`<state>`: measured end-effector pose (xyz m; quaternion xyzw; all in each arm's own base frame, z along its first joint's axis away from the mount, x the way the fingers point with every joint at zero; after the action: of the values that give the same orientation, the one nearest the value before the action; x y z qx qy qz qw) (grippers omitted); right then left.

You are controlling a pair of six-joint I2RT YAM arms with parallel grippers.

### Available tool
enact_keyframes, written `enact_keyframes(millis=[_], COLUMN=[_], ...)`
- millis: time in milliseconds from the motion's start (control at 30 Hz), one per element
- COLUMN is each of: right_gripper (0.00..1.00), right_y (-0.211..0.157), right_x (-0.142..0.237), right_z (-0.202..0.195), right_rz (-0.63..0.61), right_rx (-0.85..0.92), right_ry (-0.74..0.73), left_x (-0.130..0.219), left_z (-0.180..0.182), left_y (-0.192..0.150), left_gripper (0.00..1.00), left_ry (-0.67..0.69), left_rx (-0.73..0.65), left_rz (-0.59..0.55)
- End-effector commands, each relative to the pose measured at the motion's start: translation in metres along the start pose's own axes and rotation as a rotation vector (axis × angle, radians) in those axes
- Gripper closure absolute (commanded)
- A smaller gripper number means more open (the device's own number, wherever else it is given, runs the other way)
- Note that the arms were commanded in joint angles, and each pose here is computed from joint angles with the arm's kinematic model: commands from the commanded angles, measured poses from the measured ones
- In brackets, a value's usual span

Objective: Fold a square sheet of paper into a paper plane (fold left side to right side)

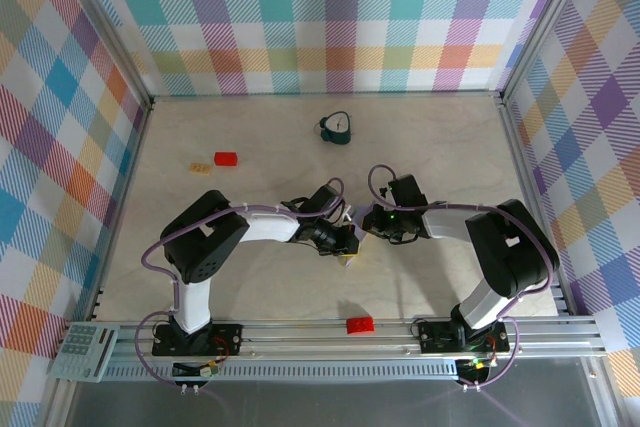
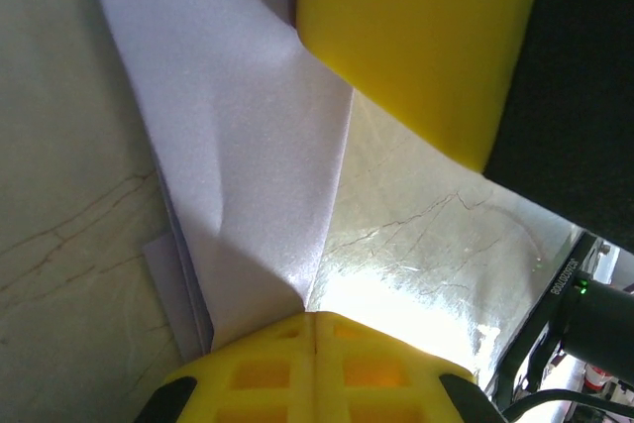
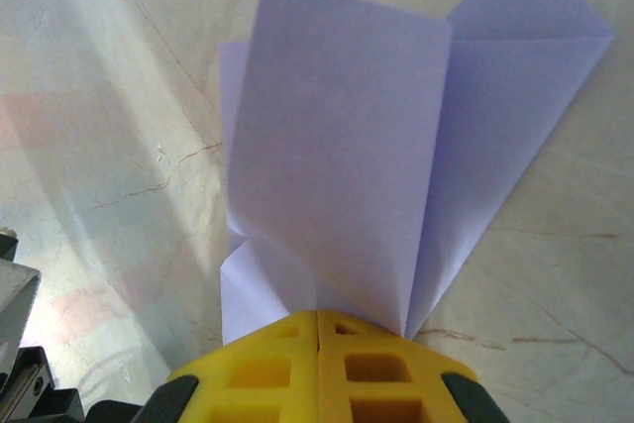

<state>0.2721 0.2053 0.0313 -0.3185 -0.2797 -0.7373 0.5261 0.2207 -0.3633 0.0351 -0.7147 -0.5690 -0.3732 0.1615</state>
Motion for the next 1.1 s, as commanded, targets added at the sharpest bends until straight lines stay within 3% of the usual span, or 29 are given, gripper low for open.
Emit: enact_keyframes(millis=[0, 167, 400, 733, 1067], right_gripper=[1.00, 1.00, 1.00, 1.00, 1.00], right_y=[-0.018, -0.007, -0.019, -0.044, -0.039], right_x=[0.005, 0.026, 0.041, 0.021, 0.003], right_z=[-0.010, 0.024, 0.020, 0.022, 0.032], right_rz=[0.055, -0.023, -0.042, 0.021, 0.039], right_rx=[-0.007, 0.054, 0.064, 0.057, 0.065], right_ry=[-0.033, 0.094, 0.111, 0.159, 0.170], left_x=[-0.010, -0.006, 0.004, 0.015, 0.013], left_z=[0.026, 0.038, 0.050, 0.061, 0.059], left_y=[-0.030, -0.040, -0.048, -0.067, -0.064], left_gripper=[1.00, 1.00, 1.00, 1.00, 1.00], left_ry=[0.119, 0.224, 0.298, 0.335, 0.325], left_rx=[0.022, -0.010, -0.042, -0.034, -0.039], left_rz=[0.103, 0.130, 0.138, 0.176, 0.168])
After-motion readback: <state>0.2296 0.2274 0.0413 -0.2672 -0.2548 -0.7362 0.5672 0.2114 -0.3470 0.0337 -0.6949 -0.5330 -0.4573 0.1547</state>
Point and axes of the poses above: each hand's point on the last joint's axis, 136 mm out from that joint toward the fingers, its own x axis back along the fingers, its own z axis along the line the jaws close on, y = z × x, the point moved 2 cm from there along x, back along the fingers, and after that the axes turned 9 degrees about -x, right-handed, at the moved point
